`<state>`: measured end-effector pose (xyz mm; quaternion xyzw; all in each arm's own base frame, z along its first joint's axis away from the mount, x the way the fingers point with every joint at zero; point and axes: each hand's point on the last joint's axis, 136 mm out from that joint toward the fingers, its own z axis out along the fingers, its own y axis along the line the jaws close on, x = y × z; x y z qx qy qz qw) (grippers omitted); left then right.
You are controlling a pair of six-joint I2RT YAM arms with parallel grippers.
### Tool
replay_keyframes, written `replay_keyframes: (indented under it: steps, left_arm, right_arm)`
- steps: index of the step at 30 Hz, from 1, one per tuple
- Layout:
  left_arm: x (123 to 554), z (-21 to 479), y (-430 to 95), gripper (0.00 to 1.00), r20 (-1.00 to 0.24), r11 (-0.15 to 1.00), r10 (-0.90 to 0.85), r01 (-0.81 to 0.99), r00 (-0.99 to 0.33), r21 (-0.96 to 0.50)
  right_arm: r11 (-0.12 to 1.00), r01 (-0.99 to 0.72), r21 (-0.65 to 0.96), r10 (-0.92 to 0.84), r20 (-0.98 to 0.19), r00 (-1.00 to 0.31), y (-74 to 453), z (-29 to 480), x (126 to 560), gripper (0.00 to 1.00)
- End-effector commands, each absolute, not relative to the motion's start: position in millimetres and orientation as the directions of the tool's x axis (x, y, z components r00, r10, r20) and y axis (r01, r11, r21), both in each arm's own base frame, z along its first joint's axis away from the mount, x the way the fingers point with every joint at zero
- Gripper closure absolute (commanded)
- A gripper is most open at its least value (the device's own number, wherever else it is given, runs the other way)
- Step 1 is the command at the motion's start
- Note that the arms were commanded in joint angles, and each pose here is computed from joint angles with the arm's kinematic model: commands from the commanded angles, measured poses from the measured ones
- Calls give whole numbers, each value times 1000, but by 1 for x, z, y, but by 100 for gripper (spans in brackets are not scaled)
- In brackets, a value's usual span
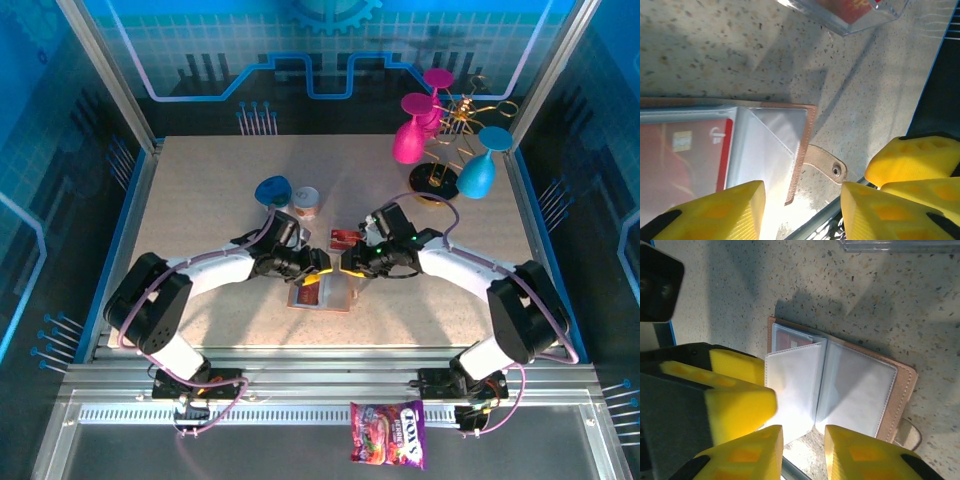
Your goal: Take the credit cards out of the card holder
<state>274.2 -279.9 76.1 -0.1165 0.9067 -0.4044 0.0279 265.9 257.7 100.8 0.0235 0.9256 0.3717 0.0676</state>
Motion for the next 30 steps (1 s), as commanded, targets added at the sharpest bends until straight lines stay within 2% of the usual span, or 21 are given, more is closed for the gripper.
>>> replay_keyframes:
  steps: [1, 12, 30]
  left_arm:
    - [269, 76, -292, 50, 76, 648, -200, -190, -977, -738]
    - [265, 66, -309, 43, 97, 654, -172, -187, -980, -733]
    - [265, 66, -309, 42, 84, 658, -170, -176, -982, -732]
  right_arm:
    - [736, 0, 677, 101, -110, -989, 246, 102, 263, 70]
    - [748, 18, 664, 104, -90, -991, 235, 94, 253, 70]
    - [746, 29, 666, 104, -72, -992, 236, 91, 251, 70]
